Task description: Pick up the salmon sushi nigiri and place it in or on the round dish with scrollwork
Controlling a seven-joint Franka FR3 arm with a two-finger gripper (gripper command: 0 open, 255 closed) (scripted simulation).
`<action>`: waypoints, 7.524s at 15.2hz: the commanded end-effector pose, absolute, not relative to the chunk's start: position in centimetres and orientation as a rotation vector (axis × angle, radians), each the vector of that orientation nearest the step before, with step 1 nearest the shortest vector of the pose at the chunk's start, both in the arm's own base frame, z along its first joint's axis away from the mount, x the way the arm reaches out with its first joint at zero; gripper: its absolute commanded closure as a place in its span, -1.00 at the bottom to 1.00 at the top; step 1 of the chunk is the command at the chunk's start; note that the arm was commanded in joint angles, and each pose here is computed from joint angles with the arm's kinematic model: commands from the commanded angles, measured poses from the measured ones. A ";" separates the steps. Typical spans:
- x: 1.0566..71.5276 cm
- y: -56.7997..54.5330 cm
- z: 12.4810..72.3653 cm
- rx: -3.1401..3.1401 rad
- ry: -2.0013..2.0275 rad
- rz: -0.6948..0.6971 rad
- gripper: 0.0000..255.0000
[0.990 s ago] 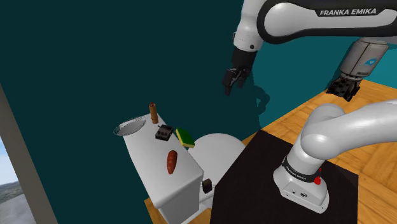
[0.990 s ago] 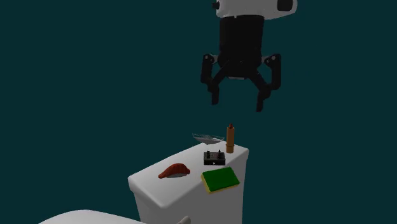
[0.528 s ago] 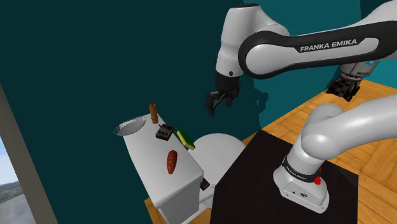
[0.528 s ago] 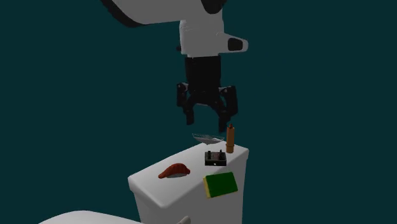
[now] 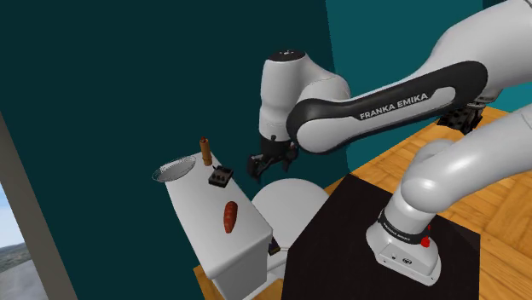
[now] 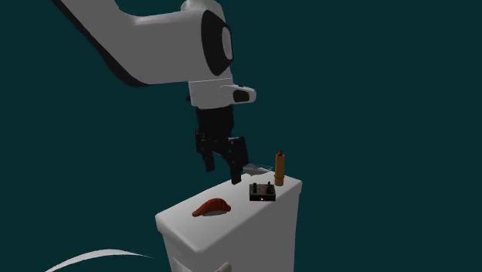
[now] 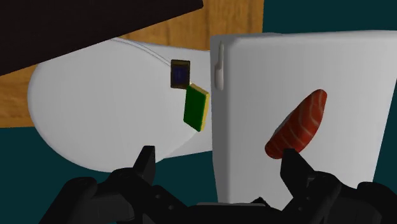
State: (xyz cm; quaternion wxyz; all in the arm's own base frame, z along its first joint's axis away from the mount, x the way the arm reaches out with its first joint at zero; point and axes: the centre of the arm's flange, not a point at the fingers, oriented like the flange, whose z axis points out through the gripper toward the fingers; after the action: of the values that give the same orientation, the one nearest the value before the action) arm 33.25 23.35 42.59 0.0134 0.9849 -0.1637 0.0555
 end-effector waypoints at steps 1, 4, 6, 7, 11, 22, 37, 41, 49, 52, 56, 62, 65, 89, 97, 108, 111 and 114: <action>33.9 25.4 41.0 3.051 -0.568 0.174 -1.00; 35.1 28.4 38.3 3.021 -0.648 0.175 -1.00; 36.0 30.3 36.5 3.000 -0.700 0.175 -1.00; 36.5 31.2 35.6 2.989 -0.726 0.175 -1.00; 38.6 34.9 32.0 2.943 -0.829 0.175 -1.00; 40.4 36.7 25.7 2.911 -0.895 0.175 -1.00; 40.4 36.7 25.7 2.911 -0.894 0.175 1.00; 40.4 36.7 26.7 2.911 -0.895 0.175 1.00; 40.4 36.7 30.9 2.911 -0.895 0.175 1.00; 40.4 36.7 32.5 2.911 -0.895 0.175 1.00; 40.4 36.7 34.6 2.911 -0.895 0.175 1.00; 40.4 36.7 37.7 2.911 -0.895 0.175 1.00; 44.3 36.7 37.5 2.911 -0.895 0.175 1.00; 65.0 37.8 35.8 2.872 -1.108 0.376 -1.00; 56.6 41.7 31.0 2.660 -1.588 0.852 -1.00; 57.7 41.2 28.9 2.660 -1.588 0.852 -1.00; 57.8 41.2 29.2 2.661 -1.588 0.852 1.00; 57.7 41.1 28.8 2.661 -1.588 0.851 1.00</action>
State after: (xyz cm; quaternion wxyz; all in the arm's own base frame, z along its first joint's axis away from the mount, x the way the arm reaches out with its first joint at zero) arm 57.31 41.42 32.02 -0.0546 0.8234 -0.4894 0.2819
